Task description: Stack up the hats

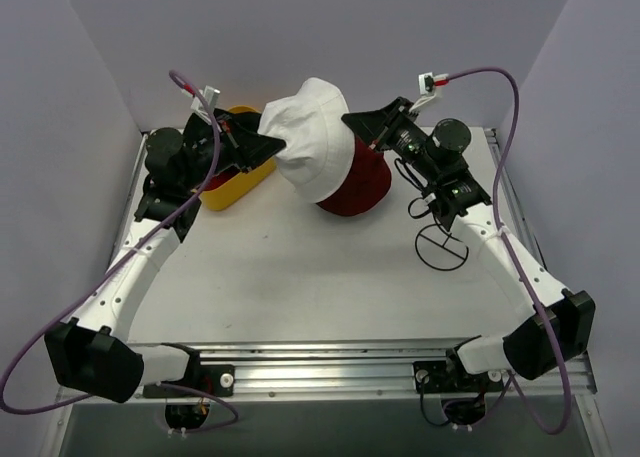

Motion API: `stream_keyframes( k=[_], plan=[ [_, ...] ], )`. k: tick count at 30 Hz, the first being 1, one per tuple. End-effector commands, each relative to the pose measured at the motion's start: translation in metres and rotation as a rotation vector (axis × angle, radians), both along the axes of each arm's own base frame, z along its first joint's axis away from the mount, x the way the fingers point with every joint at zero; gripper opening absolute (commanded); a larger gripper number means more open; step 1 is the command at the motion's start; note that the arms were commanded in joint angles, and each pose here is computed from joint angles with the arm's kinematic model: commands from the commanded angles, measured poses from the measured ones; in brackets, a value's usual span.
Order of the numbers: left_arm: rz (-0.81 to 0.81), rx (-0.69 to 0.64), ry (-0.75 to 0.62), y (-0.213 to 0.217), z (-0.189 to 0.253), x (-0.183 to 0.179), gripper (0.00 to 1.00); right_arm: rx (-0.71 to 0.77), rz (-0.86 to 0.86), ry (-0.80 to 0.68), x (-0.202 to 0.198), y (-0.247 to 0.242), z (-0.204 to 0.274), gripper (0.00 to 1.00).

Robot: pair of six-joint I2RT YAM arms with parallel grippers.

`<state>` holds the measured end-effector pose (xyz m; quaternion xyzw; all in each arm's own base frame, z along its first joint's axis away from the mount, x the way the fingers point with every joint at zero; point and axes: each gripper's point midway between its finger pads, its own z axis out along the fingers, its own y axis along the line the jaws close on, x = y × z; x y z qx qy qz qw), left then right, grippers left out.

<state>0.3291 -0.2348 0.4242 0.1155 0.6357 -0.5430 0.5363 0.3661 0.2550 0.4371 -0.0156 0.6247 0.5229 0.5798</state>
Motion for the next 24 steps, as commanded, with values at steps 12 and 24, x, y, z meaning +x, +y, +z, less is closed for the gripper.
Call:
stream_keyframes(
  k=[12, 24],
  plan=[
    [0.203, 0.204, 0.138, -0.001, -0.041, 0.112, 0.04, -0.184, -0.009, 0.049, 0.089, -0.007, -0.068, 0.0],
    [0.1, 0.254, 0.154, -0.063, -0.074, 0.134, 0.09, -0.211, -0.117, 0.139, 0.13, -0.073, -0.113, 0.0]
  ],
)
